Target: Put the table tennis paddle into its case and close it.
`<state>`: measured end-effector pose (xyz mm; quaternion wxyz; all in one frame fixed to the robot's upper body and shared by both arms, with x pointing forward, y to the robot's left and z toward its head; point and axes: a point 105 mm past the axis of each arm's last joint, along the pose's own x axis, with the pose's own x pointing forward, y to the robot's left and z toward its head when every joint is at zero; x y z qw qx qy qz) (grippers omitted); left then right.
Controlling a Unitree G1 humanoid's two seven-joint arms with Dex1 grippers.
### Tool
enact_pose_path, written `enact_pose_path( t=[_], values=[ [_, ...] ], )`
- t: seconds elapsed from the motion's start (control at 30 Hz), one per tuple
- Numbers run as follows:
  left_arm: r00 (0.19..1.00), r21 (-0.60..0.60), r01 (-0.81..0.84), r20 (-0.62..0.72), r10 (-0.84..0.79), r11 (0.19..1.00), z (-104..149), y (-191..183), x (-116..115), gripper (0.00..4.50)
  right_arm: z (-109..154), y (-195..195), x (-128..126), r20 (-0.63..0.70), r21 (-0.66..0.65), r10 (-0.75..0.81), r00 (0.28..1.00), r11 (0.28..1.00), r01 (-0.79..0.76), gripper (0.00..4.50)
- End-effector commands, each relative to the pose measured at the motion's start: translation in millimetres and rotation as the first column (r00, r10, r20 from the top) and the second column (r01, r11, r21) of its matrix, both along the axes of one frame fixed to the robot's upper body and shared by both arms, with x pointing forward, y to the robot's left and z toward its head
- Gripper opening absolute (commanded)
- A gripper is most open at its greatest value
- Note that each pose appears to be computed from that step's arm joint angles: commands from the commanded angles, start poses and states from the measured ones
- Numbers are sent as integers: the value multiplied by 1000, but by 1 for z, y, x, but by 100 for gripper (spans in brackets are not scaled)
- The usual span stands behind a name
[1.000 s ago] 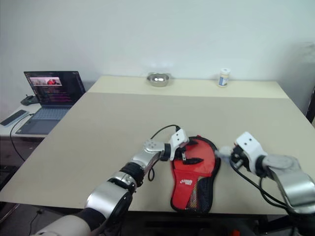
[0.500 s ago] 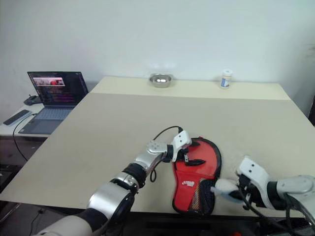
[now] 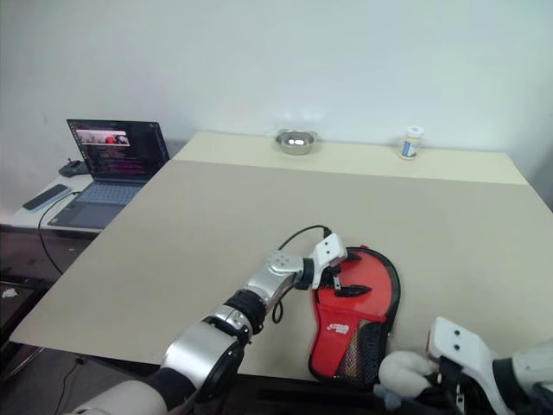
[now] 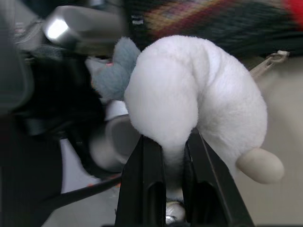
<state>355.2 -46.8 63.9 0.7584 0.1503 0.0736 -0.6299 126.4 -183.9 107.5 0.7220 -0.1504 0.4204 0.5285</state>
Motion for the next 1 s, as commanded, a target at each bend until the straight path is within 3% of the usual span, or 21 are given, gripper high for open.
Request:
enact_pose_path(
  t=[0.03,0.3,0.5,0.7,0.83,0.93,1.0],
  values=[
    [993,141,-34,-108,50,989,-49,19,-12,450,7,19,-19,-72,95,94,993,992,-87,6],
    [992,143,-60,-100,75,988,-50,21,-9,450,10,32,-33,-111,145,143,983,981,-127,5],
    [993,138,-57,-97,71,989,-48,20,-9,450,7,21,-6,-61,90,23,998,996,-17,5],
    [994,126,-62,-81,72,990,-43,17,-7,450,18,10,4,-84,113,5,996,994,5,206],
    [995,105,-65,-70,72,992,-37,11,-5,450,23,-17,48,37,93,-121,992,989,117,345],
    [996,82,-67,-52,71,994,-30,7,-3,450,34,-34,79,157,88,-164,974,984,152,345],
    [995,47,-74,-58,77,996,-20,4,1,450,45,-31,103,278,160,-178,944,978,138,345]
  ],
)
